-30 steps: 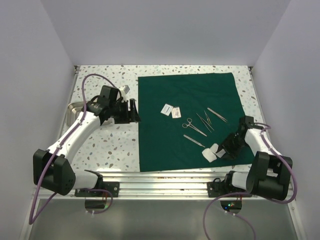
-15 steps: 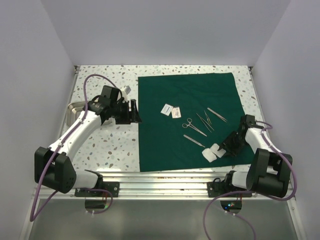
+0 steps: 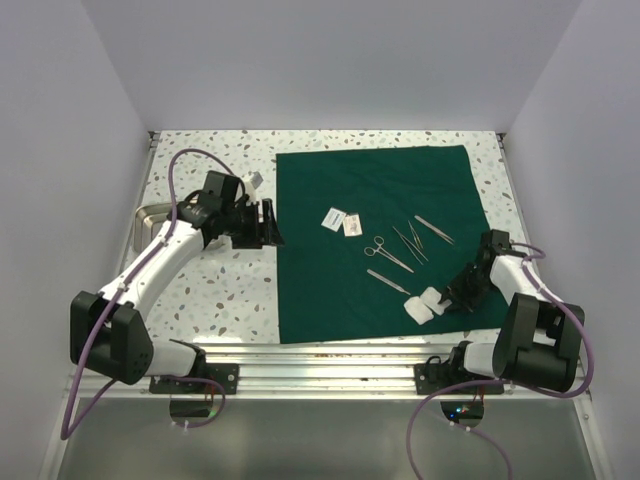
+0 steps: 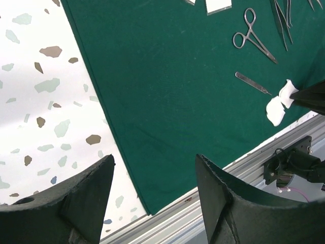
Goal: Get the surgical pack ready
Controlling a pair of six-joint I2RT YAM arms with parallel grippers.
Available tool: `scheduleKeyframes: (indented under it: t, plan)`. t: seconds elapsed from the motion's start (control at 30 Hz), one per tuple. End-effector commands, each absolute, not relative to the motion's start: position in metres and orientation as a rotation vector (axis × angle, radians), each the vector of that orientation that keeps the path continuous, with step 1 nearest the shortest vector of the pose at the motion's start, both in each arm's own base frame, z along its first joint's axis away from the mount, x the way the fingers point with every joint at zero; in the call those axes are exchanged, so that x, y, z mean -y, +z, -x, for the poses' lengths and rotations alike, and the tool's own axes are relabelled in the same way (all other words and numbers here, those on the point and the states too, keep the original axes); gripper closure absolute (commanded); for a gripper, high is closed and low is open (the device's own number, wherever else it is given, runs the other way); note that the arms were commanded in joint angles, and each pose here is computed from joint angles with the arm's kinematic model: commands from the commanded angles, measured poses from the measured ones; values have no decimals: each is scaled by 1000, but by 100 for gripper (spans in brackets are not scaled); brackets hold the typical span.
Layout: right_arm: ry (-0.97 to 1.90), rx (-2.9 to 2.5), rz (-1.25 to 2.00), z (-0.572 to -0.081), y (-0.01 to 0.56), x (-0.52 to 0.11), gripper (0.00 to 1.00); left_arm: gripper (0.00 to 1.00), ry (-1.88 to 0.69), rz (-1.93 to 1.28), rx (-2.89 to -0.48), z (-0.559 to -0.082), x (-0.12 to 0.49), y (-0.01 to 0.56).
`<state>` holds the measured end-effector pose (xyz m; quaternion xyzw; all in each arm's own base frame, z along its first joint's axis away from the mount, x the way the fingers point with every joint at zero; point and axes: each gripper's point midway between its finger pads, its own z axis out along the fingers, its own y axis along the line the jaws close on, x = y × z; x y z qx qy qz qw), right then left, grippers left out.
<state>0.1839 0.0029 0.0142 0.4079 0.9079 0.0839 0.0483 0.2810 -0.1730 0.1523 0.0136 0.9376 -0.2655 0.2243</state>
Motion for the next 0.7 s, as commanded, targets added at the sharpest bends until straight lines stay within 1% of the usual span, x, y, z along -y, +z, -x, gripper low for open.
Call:
scheduleKeyframes:
  t: [0.0,0.13,0.27,0.3,0.4,0.53,0.67]
  plan:
    - [226,-2743,-1251,-186,15,2,72,32,-767,-76,-2569,-283,181,153]
    - [239,-2738,-1245,-187,18,1,78,32,-774,-76,-2569,-284,182,152]
    - [248,-2738,-1241,-189,19,0,86,32,-773,-79,-2572,-283,182,151]
    - [253,-2737,-1240,-189,19,0,90,32,-776,-83,-2570,-284,183,152]
    - [263,-2733,-1229,-193,24,0,100,32,-773,-86,-2570,-283,183,152]
    - [272,-2720,-1213,-201,41,2,100,32,-767,-96,-2570,-283,182,151]
    - [341,-2685,-1226,-207,61,-5,100,32,-771,-104,-2570,-283,183,152]
